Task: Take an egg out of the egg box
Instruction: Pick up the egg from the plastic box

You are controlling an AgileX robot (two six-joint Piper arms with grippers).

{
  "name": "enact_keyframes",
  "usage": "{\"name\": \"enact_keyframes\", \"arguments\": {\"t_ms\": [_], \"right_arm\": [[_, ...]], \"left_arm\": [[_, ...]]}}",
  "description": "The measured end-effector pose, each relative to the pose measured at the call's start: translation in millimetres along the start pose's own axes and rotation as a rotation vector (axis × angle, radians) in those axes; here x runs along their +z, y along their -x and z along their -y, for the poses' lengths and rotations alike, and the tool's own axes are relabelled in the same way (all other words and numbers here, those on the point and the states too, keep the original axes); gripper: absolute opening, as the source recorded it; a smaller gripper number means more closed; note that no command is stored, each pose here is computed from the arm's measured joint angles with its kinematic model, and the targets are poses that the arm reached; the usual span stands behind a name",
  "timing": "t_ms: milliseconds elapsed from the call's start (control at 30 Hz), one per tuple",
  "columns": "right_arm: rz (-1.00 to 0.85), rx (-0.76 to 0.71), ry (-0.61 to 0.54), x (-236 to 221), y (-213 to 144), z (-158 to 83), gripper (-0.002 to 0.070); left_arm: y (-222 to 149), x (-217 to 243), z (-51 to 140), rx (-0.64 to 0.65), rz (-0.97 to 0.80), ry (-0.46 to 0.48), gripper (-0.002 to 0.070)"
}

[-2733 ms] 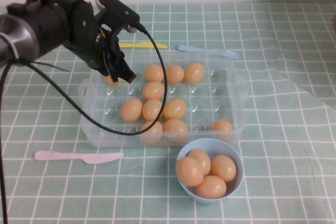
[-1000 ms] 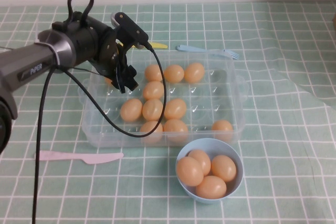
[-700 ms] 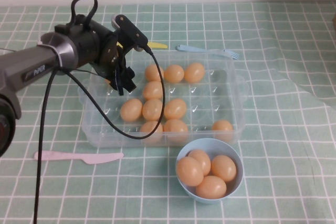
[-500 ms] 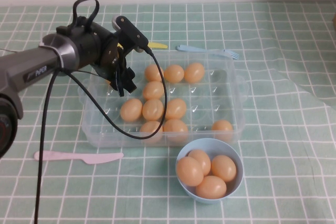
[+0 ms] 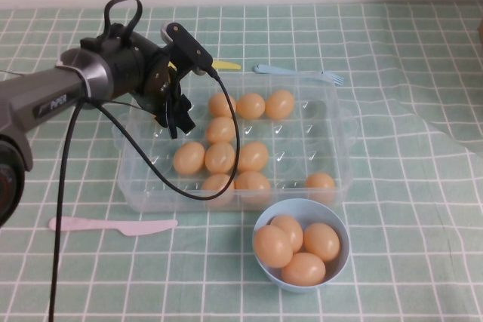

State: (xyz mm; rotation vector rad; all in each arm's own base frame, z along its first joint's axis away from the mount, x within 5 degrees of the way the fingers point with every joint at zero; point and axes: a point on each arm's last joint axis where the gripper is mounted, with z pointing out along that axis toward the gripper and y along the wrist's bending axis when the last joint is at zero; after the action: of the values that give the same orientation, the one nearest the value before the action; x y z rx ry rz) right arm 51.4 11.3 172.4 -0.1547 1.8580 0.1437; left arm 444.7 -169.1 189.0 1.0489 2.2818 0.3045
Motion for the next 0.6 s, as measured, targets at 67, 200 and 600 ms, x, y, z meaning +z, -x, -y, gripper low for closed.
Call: {"name": "enact_keyframes", "arguments": {"t_ms": [67,200,600], "right_arm": [[0.000,0.000,0.000,0,0,0,-0.0017],[0.000,0.000,0.000,0,0,0,-0.0017],[0.000,0.000,0.000,0,0,0,-0.0017]], "left_arm": [[1,-2,-0.7,-0.003,0.002,0.001,0.0337],[5,-17,-6.2,-0.025,0.026,0.007,0.0337],[16,-88,8.1,-0.159,-0.062,-0.054,0.0337]]}}
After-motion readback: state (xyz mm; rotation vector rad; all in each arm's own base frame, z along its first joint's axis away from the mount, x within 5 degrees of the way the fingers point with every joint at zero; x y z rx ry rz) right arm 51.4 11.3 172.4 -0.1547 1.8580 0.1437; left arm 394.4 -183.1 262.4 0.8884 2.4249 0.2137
